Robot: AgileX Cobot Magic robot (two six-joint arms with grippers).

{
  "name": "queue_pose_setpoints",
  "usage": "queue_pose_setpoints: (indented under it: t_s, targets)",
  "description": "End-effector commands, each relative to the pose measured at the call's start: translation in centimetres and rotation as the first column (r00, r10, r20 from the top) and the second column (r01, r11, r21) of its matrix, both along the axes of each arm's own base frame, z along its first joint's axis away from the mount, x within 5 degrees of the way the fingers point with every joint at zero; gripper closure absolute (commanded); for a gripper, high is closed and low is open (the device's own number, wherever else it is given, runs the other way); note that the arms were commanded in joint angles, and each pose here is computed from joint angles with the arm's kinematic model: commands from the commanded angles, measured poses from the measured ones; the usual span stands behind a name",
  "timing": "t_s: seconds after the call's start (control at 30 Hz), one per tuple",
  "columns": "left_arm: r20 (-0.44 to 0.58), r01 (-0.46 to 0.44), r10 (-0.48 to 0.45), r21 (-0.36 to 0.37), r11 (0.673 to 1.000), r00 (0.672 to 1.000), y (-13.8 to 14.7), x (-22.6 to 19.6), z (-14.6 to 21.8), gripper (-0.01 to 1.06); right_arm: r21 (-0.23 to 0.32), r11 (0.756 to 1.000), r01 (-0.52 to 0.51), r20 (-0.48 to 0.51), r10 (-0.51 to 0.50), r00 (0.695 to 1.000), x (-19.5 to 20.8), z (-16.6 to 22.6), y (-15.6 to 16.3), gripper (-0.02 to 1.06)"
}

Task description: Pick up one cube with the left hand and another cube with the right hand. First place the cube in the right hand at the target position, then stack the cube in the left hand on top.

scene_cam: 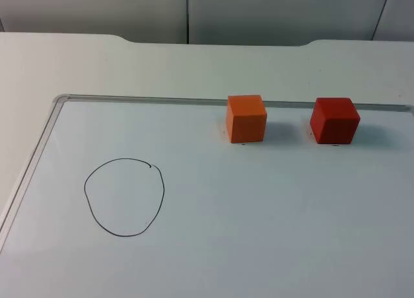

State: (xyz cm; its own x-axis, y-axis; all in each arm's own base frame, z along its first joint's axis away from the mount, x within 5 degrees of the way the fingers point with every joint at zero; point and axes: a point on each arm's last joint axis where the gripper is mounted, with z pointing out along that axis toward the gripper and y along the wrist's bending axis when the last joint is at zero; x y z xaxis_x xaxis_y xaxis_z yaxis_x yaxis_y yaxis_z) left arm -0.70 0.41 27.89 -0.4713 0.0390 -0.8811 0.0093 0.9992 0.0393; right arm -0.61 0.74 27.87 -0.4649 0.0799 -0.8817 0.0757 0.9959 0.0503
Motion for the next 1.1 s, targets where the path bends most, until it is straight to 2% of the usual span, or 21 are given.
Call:
queue_pose_setpoints:
  t_s: [0.0,0.17,0.37,0.47,0.6,0.63,0.73,0.77,0.93,0.97,1.07]
  targets:
    - [0.012,0.009,-0.009,-0.003,1.000,1.000,0.0,0.0,0.0,0.00,-0.011,1.000,0.004,0.033,-0.004,0.999,-0.2,0.5,0.0,0.01]
    - [0.012,0.009,-0.009,-0.003,1.000,1.000,0.0,0.0,0.0,0.00,-0.014,1.000,0.004,0.025,-0.003,1.000,0.8,2.2,-0.1,0.01]
    - [0.012,0.009,-0.009,-0.003,1.000,1.000,0.0,0.0,0.0,0.00,-0.025,1.000,0.005,0.048,-0.003,0.999,3.4,5.9,-0.5,0.01]
    - [0.012,0.007,-0.007,-0.001,1.000,1.000,0.0,0.0,0.0,0.00,-0.032,0.999,-0.001,0.020,0.001,1.000,5.0,7.3,-0.7,0.01]
    - [0.012,0.007,-0.007,-0.001,1.000,1.000,0.0,0.0,0.0,0.00,-0.015,1.000,-0.017,-0.039,0.017,0.999,9.1,10.6,-1.2,0.01]
    - [0.012,0.007,-0.007,-0.001,1.000,1.000,0.0,0.0,0.0,0.00,-0.015,1.000,-0.017,-0.039,0.017,0.999,9.1,10.6,-1.2,0.01]
    - [0.012,0.006,-0.006,0.000,1.000,1.000,0.0,0.0,0.0,0.00,-0.015,0.997,-0.078,-0.075,0.077,0.994,12.5,12.4,-1.2,0.01]
    - [0.012,0.006,-0.006,0.000,1.000,1.000,0.0,0.0,0.0,0.00,-0.015,0.997,-0.078,-0.075,0.077,0.994,12.5,12.4,-1.2,0.01]
    - [0.012,0.006,-0.006,0.000,1.000,1.000,0.0,0.0,0.0,0.00,0.032,0.991,-0.129,-0.149,0.132,0.980,18.5,13.8,-1.5,0.01]
    - [0.012,0.006,-0.006,0.000,1.000,1.000,0.0,0.0,0.0,0.00,0.032,0.991,-0.129,-0.149,0.132,0.980,18.5,13.8,-1.5,0.01]
    - [0.012,0.006,-0.006,0.000,1.000,1.000,0.0,0.0,0.0,0.00,0.058,0.989,-0.137,-0.223,0.147,0.964,22.4,13.4,-1.9,0.01]
